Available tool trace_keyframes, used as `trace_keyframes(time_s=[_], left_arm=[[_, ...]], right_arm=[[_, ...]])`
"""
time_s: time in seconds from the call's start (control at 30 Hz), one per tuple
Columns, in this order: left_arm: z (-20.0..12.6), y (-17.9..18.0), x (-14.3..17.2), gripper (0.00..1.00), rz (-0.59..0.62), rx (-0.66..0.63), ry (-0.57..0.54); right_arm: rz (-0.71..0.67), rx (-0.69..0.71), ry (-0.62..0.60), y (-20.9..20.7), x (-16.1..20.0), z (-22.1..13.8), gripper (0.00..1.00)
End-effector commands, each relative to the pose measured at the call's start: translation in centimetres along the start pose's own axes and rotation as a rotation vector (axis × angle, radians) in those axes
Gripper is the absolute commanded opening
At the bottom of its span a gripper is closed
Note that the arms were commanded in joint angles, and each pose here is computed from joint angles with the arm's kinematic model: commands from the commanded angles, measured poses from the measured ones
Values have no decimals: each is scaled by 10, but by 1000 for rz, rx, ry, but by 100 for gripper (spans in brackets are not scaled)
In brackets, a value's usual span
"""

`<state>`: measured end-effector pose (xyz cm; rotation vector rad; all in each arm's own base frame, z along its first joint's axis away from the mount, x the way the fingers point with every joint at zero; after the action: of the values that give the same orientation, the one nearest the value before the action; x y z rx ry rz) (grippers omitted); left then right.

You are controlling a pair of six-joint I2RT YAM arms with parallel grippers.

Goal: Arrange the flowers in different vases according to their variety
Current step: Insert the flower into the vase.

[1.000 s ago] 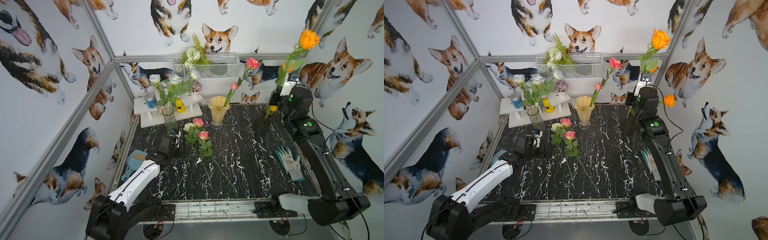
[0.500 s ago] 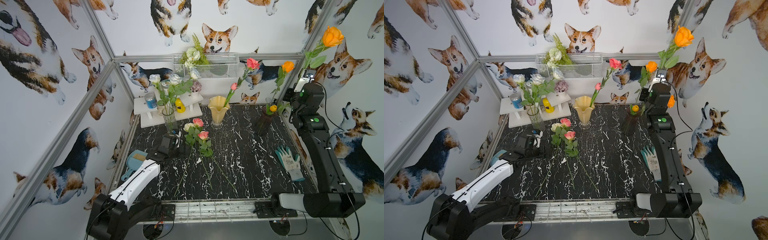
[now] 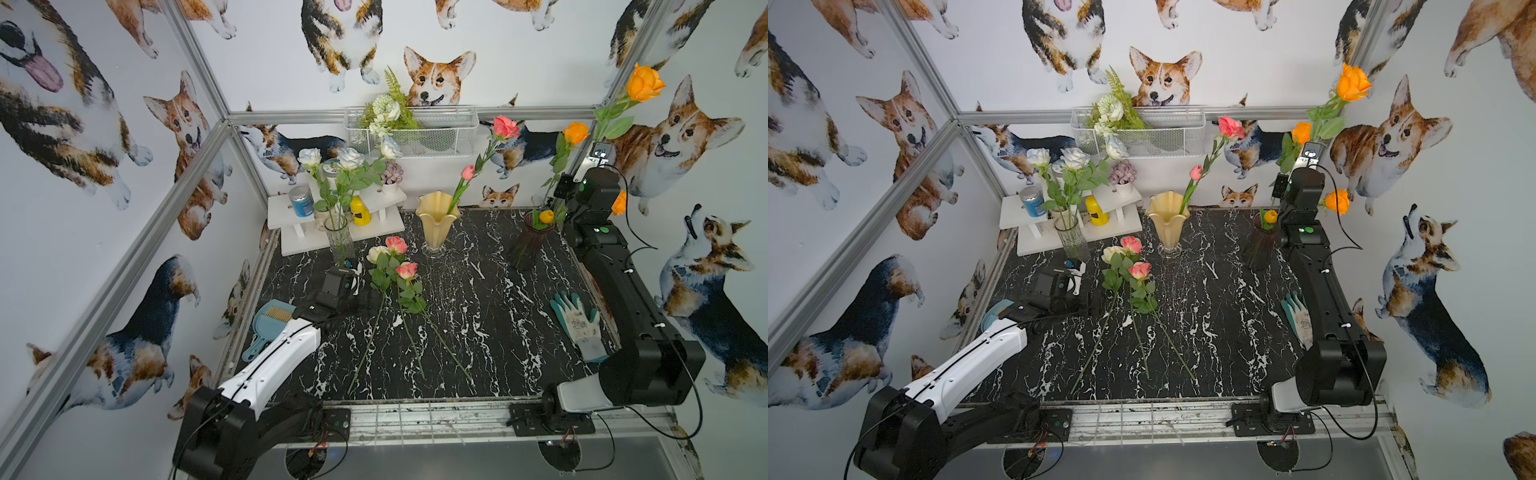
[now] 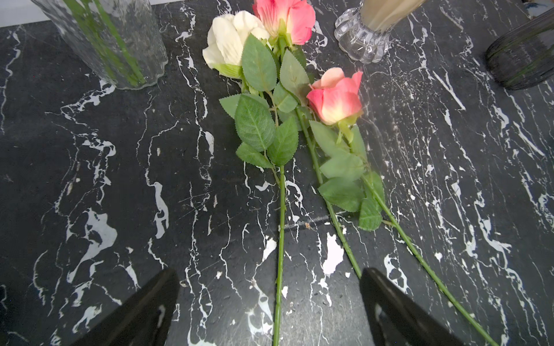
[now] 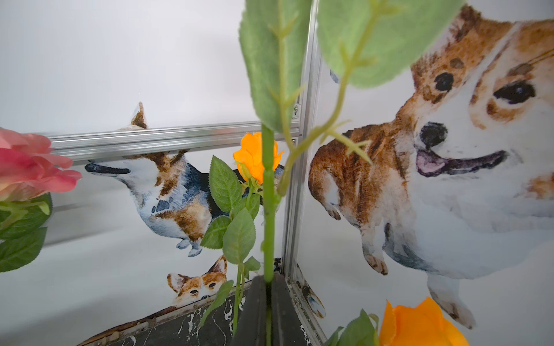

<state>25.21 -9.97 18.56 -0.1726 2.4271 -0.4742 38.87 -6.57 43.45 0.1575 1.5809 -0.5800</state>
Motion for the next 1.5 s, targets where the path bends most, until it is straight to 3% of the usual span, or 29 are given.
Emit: trace_keyframes(time_s=[0.0, 0.53, 0.7, 0.77, 0.87, 1.1, 1.47], left_arm=[[-1, 0, -4, 100, 12, -7, -14], [0, 1, -3, 100, 7, -20, -14], [-1, 2, -4, 100, 3, -28, -18], [-1, 2, -3, 100, 2, -32, -21], [-1, 2, -3, 100, 0, -34, -22], [-1, 3, -2, 100, -5, -42, -17], [14, -3, 8, 96, 36, -102, 68]], right_arm=[[29, 58, -101, -3, -9, 6, 0], [23, -22, -16, 28, 51, 14, 2], [34, -58, 15, 35, 58, 2, 55], [35, -71, 20, 37, 55, -6, 67], [28, -100, 39, 42, 50, -17, 75], [51, -234, 142, 48, 45, -39, 78], [112, -500, 362, 57, 72, -93, 78]])
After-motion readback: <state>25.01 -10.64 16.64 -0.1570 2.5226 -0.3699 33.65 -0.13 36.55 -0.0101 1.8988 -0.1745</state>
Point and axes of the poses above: each gripper's point midway between its finger pads, its own z axis out along the fingers, its own y axis along the line the jaws close on, x = y × z, the point moved 8 cm from there along -z, back along the fingers, and after that the axes turned 14 degrees about -z, right-handed, at the moved point
